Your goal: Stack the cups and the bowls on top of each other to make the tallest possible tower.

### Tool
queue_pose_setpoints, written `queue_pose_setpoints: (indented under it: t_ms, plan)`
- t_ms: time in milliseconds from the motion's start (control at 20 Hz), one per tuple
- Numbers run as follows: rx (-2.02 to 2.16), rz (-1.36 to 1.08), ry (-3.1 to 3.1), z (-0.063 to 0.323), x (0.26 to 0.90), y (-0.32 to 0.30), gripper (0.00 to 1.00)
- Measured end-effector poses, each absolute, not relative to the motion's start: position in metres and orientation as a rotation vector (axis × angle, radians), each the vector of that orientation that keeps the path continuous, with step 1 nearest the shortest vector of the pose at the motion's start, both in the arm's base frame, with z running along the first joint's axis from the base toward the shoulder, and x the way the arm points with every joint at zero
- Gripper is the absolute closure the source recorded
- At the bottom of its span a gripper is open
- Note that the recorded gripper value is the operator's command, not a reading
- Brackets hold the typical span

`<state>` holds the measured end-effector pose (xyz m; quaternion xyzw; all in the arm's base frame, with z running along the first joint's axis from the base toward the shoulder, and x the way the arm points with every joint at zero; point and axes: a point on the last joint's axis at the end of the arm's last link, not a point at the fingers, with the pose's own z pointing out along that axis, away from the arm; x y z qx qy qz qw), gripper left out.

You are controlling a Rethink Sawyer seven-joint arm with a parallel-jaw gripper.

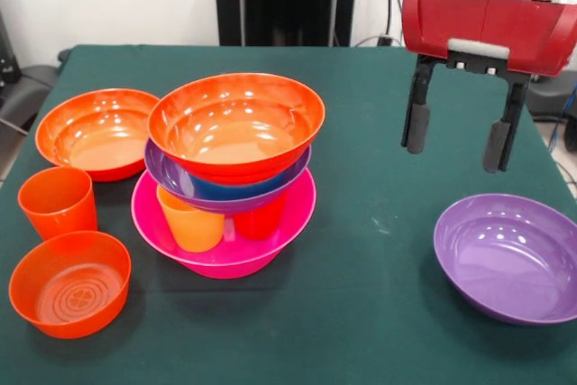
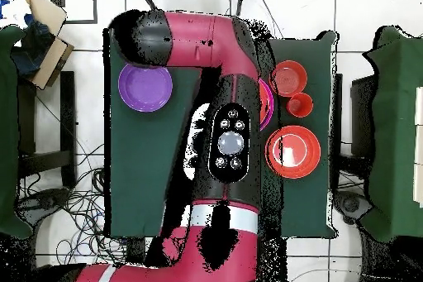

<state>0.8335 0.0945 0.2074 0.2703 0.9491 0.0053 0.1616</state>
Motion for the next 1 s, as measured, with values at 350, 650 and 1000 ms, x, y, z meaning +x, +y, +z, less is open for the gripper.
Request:
queue_pose_setpoints:
  t_ms: [350, 650, 1000]
  plan:
    - [0.834, -0.005, 2.806, 0.213, 0.850, 0.075, 0.00]
    - [0.880, -0.066, 2.902, 0.198, 0.883, 0.051, 0.00]
    - [0.873, -0.057, 2.922, 0.170, 0.897, 0.053, 0.00]
